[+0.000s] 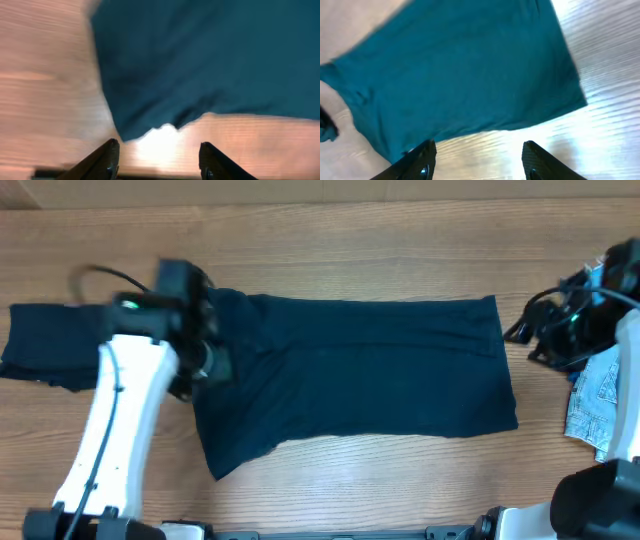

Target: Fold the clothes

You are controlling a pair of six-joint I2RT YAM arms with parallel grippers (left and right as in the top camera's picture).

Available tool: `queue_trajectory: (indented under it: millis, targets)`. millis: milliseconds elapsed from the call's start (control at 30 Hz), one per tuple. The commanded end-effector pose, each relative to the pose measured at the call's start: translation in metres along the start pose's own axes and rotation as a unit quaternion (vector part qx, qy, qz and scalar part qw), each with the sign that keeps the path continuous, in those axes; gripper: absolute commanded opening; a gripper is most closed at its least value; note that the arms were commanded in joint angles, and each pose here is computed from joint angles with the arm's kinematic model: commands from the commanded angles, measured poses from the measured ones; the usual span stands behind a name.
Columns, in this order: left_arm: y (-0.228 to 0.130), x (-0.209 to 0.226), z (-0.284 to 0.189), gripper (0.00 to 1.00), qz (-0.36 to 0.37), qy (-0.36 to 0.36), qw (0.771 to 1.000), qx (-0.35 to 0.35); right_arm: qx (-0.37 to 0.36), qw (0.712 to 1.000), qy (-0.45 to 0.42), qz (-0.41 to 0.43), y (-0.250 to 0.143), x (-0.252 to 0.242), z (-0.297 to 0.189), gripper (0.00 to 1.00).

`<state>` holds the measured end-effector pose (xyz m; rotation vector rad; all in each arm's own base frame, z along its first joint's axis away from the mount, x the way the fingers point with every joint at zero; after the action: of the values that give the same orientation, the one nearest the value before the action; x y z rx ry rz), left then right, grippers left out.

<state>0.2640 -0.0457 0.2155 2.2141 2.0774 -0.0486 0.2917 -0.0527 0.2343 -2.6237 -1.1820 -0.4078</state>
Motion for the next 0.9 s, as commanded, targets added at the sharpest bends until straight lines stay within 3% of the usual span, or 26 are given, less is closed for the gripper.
queue_trajectory:
  millis: [0, 67, 267, 500, 600, 700, 800, 833, 867]
  targets:
    - [-0.034, -0.029, 0.05, 0.55, 0.049, -0.057, 0.995, 0.072, 0.053, 0.998, -0.026, 0.031, -0.016, -0.025, 0.041, 0.59]
    - [-0.058, -0.037, 0.075, 0.58, 0.05, -0.054, 0.991, 0.115, 0.089, 0.993, -0.043, 0.058, -0.029, -0.042, 0.068, 0.58]
    - [-0.088, -0.038, 0.12, 0.59, 0.011, -0.075, 0.985, 0.153, 0.143, 0.98, -0.075, 0.119, -0.058, -0.071, 0.106, 0.63]
    - [-0.086, -0.035, 0.153, 0.63, -0.023, -0.077, 0.991, 0.11, 0.101, 0.974, -0.078, 0.188, -0.056, -0.089, 0.144, 0.74]
    - [-0.089, -0.03, 0.168, 0.64, -0.066, -0.065, 0.991, 0.095, 0.079, 0.973, -0.073, 0.202, -0.047, -0.087, 0.146, 0.75]
    - [-0.089, -0.029, 0.176, 0.49, -0.091, -0.065, 0.99, 0.083, 0.068, 0.975, -0.075, 0.2, -0.043, -0.088, 0.147, 0.75]
    - [-0.091, -0.031, 0.176, 0.11, -0.092, -0.074, 0.989, 0.089, 0.055, 0.974, -0.096, 0.198, -0.041, -0.094, 0.146, 0.74]
    - [-0.092, -0.033, 0.175, 0.04, -0.092, -0.08, 0.988, 0.093, 0.049, 0.974, -0.105, 0.197, -0.04, -0.096, 0.146, 0.73]
    - [-0.094, -0.033, 0.175, 0.04, -0.093, -0.082, 0.987, 0.099, 0.049, 0.974, -0.106, 0.196, -0.04, -0.096, 0.146, 0.72]
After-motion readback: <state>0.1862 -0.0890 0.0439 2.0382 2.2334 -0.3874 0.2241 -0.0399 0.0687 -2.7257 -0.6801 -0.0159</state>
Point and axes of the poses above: each gripper's point midway between its finger pads, its own z axis out along the fingers, its own x axis along the line the jaws close on, y = z × x, the point moved 5 cm from there along -z, back along the fingers, and after that the axes turned 14 degrees about z, right-handed, at the moved point
